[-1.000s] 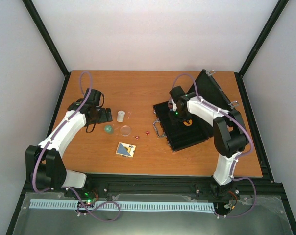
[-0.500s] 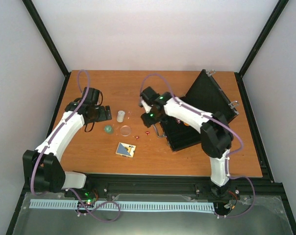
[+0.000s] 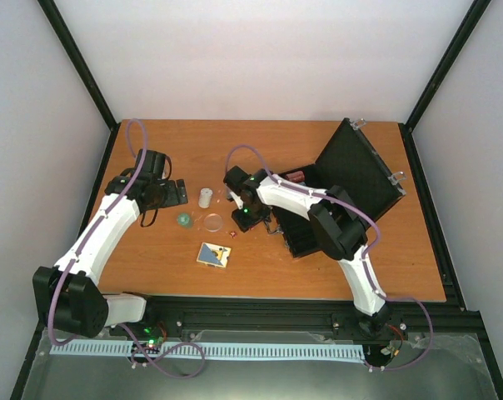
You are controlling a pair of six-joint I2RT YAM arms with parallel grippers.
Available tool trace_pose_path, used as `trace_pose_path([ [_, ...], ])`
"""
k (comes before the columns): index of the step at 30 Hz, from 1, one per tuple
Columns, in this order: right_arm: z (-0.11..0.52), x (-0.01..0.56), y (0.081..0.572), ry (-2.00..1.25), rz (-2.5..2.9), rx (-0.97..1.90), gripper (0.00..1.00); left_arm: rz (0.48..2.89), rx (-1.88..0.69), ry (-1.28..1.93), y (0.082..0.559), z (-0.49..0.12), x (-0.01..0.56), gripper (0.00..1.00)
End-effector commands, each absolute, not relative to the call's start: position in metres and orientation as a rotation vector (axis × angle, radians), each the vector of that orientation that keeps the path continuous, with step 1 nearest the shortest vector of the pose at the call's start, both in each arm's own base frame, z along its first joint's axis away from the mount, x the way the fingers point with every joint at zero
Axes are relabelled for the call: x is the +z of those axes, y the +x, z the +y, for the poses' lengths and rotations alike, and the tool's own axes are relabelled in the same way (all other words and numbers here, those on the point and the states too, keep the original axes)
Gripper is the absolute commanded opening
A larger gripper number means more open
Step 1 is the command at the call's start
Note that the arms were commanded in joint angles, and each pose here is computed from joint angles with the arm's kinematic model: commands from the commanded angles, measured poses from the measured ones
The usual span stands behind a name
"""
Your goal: Pack up texas hold em set
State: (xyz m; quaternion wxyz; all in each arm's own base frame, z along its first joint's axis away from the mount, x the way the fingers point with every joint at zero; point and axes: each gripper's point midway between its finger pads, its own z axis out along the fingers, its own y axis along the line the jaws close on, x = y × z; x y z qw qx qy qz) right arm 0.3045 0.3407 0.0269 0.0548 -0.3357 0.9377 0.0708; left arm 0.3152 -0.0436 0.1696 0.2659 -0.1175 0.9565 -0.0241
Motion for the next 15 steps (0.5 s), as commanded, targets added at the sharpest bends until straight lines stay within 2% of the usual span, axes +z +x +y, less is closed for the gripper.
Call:
trace_pose_path([
  [1,0.340,0.022,0.307,-1.013,2.857,0.177,0.55,2.572,-0.060,-0.305,0.315,-0.042,0.174,1.00],
  [5,0.337,0.015,0.304,-1.027,2.876,0.167,0.53,2.576,-0.057,-0.306,0.316,-0.042,0.172,1.00],
  [8,0.333,0.013,0.302,-1.026,2.881,0.154,0.48,2.580,-0.051,-0.309,0.316,-0.042,0.170,1.00],
  [10,0.331,0.012,0.301,-1.026,2.879,0.144,0.40,2.582,-0.053,-0.313,0.316,-0.042,0.169,1.00],
  [14,0.327,0.011,0.302,-1.037,2.876,0.117,0.18,2.587,-0.055,-0.317,0.316,-0.042,0.166,1.00],
  [15,0.326,0.012,0.302,-1.038,2.875,0.108,0.16,2.588,-0.052,-0.318,0.316,-0.042,0.166,1.00],
])
